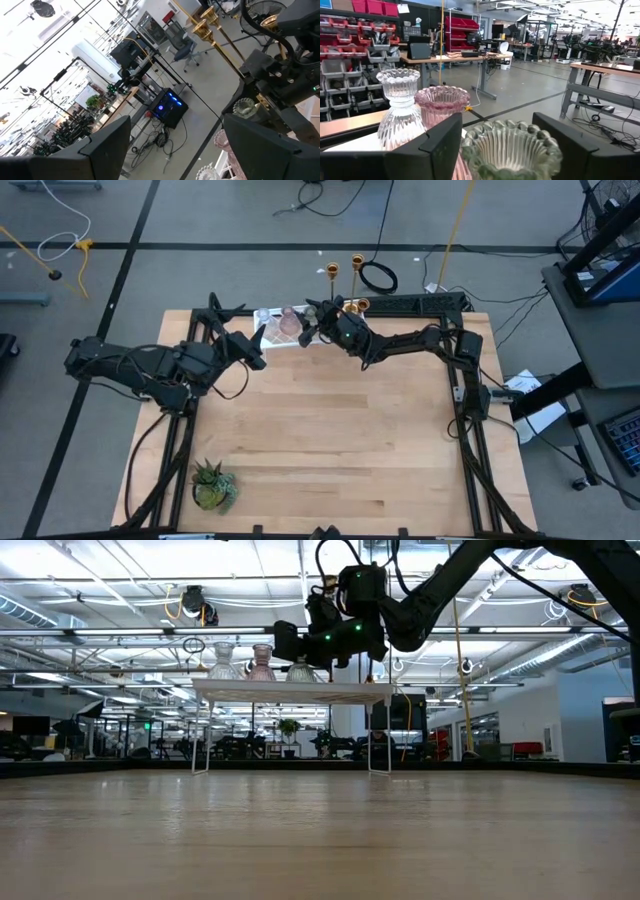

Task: Pick & Place candle stick holders
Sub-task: Put the green glass candle holder on the shelf, then return to Home Position

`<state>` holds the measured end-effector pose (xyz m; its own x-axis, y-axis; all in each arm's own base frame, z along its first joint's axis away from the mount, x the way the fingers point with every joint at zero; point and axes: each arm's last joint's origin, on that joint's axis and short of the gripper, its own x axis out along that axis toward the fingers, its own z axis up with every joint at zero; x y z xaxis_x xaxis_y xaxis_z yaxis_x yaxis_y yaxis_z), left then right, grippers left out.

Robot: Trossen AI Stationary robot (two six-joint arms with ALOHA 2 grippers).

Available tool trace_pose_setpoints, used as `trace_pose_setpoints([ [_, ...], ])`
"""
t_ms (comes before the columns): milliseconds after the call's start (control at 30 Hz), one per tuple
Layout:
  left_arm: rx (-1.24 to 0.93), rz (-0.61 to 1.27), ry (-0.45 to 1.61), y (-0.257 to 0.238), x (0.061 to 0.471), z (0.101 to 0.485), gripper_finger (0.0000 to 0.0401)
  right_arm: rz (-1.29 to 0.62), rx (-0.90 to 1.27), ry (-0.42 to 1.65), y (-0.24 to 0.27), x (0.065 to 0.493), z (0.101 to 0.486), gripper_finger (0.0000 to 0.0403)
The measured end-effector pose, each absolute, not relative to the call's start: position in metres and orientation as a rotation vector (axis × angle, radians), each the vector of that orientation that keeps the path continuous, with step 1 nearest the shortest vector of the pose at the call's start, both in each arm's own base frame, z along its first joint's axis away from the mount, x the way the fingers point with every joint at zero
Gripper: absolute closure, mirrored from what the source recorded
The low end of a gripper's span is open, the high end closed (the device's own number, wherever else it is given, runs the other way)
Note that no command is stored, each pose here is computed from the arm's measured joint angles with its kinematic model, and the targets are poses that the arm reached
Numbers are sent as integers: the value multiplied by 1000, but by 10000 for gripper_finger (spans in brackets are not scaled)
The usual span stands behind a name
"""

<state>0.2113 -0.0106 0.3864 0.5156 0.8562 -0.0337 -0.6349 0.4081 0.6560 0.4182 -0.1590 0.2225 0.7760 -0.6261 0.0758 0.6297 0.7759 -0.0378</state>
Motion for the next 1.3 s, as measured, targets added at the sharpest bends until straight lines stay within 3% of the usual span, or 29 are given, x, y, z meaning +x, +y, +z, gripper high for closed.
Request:
trace_pose_setpoints([
  [333,627,972,393,-11,211,386,75,-678,-69,-54,-158,419,222,141],
  [967,628,972,394,-11,211,386,75,-696,-133,-83,-150,420,228,142],
  [1300,628,972,394,-11,211,386,75,-704,-154,-193,-149,418,239,142],
])
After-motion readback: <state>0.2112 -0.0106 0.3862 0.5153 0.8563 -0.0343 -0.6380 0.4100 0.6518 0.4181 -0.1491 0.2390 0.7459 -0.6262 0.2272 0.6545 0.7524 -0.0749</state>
